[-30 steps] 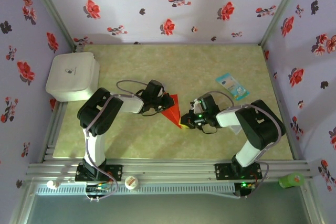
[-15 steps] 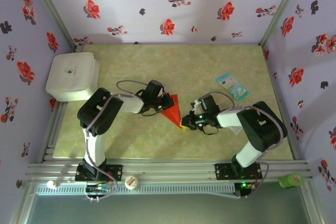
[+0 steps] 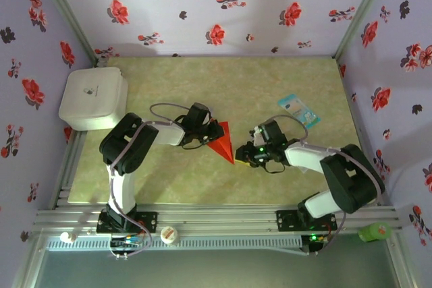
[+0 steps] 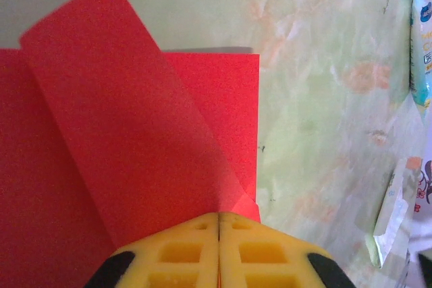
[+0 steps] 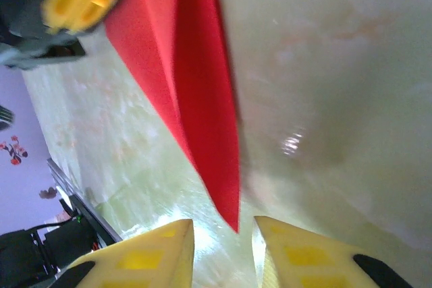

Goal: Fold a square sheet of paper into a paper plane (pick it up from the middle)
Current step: Fourth fold the wing at the center of the table.

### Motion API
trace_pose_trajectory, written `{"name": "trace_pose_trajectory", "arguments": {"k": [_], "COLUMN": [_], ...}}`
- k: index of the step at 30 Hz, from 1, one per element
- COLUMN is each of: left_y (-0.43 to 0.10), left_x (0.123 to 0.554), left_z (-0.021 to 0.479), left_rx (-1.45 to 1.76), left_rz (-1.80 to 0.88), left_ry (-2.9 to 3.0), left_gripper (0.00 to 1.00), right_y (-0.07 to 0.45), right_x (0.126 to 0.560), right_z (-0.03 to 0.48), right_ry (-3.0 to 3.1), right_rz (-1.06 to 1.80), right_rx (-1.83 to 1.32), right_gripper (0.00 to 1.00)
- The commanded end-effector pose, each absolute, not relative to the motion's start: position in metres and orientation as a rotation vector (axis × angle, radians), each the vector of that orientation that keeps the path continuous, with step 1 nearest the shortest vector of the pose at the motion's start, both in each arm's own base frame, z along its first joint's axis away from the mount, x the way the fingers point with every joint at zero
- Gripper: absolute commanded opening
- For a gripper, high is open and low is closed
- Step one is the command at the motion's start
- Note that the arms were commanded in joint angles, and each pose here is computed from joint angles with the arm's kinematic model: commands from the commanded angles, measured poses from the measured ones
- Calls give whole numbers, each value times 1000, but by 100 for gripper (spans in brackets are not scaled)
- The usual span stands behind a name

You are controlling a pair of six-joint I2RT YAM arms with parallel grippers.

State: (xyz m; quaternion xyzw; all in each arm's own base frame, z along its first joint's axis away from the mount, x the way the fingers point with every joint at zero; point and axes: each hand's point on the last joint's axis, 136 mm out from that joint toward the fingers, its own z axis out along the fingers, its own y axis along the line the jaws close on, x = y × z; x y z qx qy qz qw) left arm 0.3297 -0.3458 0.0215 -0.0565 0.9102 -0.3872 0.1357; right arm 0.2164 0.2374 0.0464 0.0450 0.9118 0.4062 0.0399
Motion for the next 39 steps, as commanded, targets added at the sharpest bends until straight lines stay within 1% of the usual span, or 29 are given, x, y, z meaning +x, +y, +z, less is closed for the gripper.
{"name": "trace_pose_trajectory", "arguments": {"k": [1, 3, 6, 7, 10, 15, 24, 29, 39], "left_y": [-324, -324, -325, -324, -324, -324, -324, -324, -323], "left_x": [318, 318, 317, 317, 317, 317, 315, 316, 315], "left_z": [-14, -15, -14, -16, -16, -16, -16, -16, -17], "left_rx": [-190, -188, -190, -191, -192, -192, -190, -190, -189], "left_rz": [-977, -976, -978, -976, -976, -974, -978, -978, -974], "left_ry": [2748, 2747, 2748, 2749, 2751, 2751, 2754, 2753, 2756], "left_gripper": [9, 8, 8, 9, 8, 8, 9, 8, 8], "right_y": [238, 247, 267, 273, 284, 286, 274, 271, 257], "right_x": [228, 232, 232, 233, 236, 243, 237, 228, 219], "right_z": [60, 69, 77, 77, 70, 53, 21, 14, 8], "right_ry": [2753, 2727, 2734, 2739, 2770, 2821, 2917, 2934, 2964], "right_rz": [1199, 1256, 1332, 1328, 1298, 1209, 1095, 1111, 1053], "right_rx": [130, 106, 19, -5, -26, -3, 41, 61, 76], "right_gripper": [29, 22, 6, 4, 0, 0, 0, 0, 0]}}
